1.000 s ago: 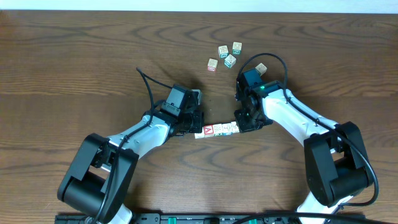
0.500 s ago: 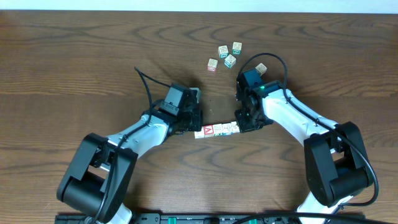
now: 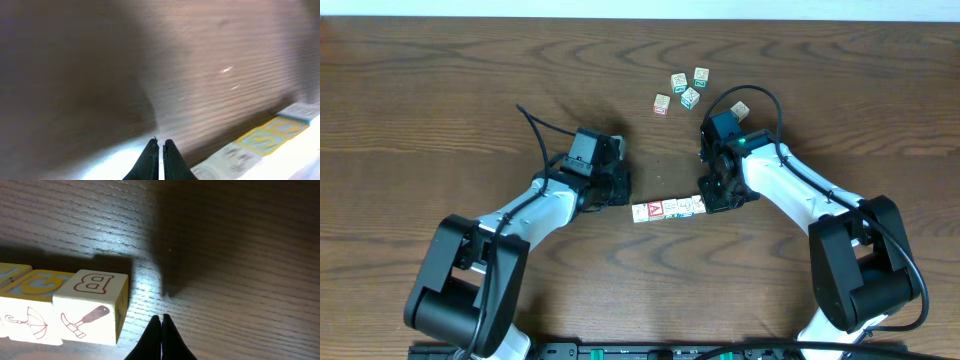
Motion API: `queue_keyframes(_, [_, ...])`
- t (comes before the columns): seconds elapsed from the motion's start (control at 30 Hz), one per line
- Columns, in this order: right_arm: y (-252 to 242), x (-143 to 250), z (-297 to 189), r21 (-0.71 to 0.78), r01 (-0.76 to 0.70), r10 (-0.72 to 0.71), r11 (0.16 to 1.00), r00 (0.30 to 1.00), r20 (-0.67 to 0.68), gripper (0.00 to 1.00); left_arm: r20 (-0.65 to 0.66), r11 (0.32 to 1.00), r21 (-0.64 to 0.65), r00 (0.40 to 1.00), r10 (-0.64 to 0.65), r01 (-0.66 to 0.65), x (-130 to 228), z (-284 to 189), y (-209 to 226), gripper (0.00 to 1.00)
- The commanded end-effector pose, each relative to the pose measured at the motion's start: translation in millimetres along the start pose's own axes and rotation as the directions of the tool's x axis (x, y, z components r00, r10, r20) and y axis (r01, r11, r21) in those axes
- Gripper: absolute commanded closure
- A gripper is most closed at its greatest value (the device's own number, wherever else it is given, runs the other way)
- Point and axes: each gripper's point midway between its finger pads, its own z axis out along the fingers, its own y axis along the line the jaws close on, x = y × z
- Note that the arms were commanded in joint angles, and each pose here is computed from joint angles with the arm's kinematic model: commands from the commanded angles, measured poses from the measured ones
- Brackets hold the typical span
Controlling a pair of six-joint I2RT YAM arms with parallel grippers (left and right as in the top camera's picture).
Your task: Lift 5 blocks
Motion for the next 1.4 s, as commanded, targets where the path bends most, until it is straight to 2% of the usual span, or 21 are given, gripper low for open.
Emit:
queue_keyframes(0.0, [-1.3, 5.9, 3.3, 0.008, -0.019, 0.02, 1.0, 1.0, -0.012, 0.99, 0.017, 0.996, -0.083, 0.999, 0.03, -0.029, -6.5, -11.4, 12.5, 0.93])
queue_keyframes(0.2, [-0.5, 7.5, 9.2, -0.001, -0.023, 0.023, 1.0, 1.0, -0.006, 0.99, -0.067, 0.986, -0.162, 0.997, 0.021, -0.032, 15.4, -14.8, 28.8, 0.93])
queue_keyframes(0.57, [19.0, 0.2, 8.9, -0.101, 0.01, -0.008, 0.995, 1.0, 0.021, 0.99, -0.17, 0.984, -0.166, 0.985, 0.039, -0.067, 44.6, -12.6, 17.5, 0.93])
queue_keyframes(0.77, [25.3, 0.1, 9.1, -0.103, 0.029, -0.027, 0.994, 0.999, 0.028, 0.99, -0.166, 0.985, -0.148, 0.984, 0.061, -0.086, 47.6, -7.7, 2.3, 0.93])
queue_keyframes(1.37, [25.5, -0.3, 9.6, -0.085, 0.039, -0.036, 0.996, 0.999, 0.033, 0.99, -0.136, 0.987, -0.146, 0.99, 0.043, -0.063, 41.5, -6.3, -0.2, 0.93])
